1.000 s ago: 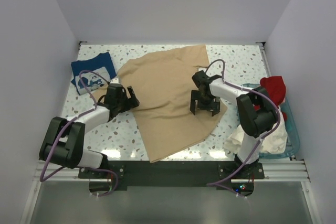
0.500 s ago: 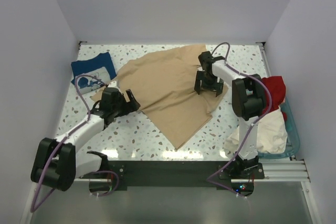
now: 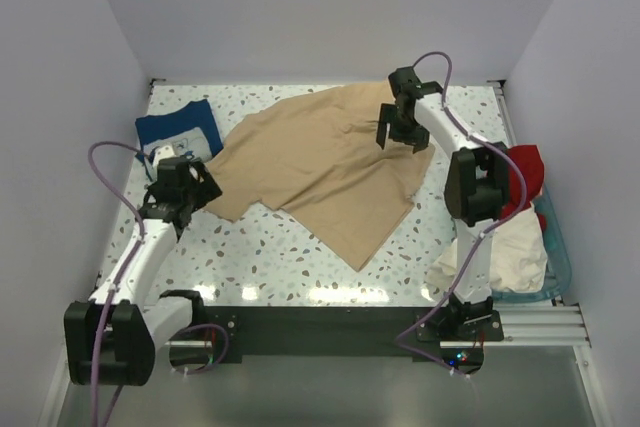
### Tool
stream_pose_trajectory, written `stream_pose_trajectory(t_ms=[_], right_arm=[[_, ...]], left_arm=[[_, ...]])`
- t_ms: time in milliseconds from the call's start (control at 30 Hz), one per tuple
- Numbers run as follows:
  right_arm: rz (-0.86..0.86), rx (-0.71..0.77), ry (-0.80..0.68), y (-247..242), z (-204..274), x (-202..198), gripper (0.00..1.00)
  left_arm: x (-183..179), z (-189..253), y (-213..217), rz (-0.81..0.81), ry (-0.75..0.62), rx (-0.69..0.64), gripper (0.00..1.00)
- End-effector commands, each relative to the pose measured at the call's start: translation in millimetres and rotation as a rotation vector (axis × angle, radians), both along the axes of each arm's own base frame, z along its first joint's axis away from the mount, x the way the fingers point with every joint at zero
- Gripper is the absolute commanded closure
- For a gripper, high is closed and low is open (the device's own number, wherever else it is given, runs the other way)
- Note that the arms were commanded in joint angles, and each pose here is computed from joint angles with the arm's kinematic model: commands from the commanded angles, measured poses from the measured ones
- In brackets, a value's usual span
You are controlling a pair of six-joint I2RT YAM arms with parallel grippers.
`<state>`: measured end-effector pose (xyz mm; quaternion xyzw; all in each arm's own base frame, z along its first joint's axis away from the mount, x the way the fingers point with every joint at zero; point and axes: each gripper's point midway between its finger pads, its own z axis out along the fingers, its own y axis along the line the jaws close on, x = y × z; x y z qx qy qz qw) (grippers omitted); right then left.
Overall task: Fold and stack the t-shirts
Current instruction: Flatten the tshirt out
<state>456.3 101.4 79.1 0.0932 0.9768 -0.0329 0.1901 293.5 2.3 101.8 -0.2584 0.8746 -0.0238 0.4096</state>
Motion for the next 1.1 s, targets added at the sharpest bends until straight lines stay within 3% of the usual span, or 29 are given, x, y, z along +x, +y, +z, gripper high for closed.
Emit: stream_pose_trajectory(t_ms=[0, 33, 167, 400, 500, 833, 1067], right_arm=[[0.102, 0.104, -0.089, 34.3, 61.7, -28.0, 0.16], [0.116, 0.122, -0.117, 40.4, 78.5, -40.3, 0.18], [0.172, 0.177, -0.045, 73.1, 65.6, -107.3, 0.22], [0.263, 0.229, 0.163, 110.1, 5.0, -233.5, 0.33], [0.271, 0.211, 0.203, 115.5, -13.1, -256.6, 0.39], [0.238, 0.156, 0.269, 117.3, -42.4, -279.5, 0.56], [0.243, 0.119, 0.318, 120.0, -56.7, -293.9, 0.59]], left_arm=[[2.6, -3.8, 47.6, 0.106, 0.026, 0.06, 0.12], [5.6, -3.3, 60.1, 0.139, 0.016, 0.053, 0.12], [13.4, -8.5, 81.7, 0.17, 0.009, 0.048, 0.14], [31.1, -14.1, 94.0, 0.13, -0.031, -0.036, 0.18], [35.4, -17.0, 95.1, 0.117, -0.025, -0.038, 0.19], [32.0, -29.5, 91.8, 0.109, -0.004, -0.055, 0.19], [32.8, -28.7, 93.7, 0.115, -0.007, -0.05, 0.19]])
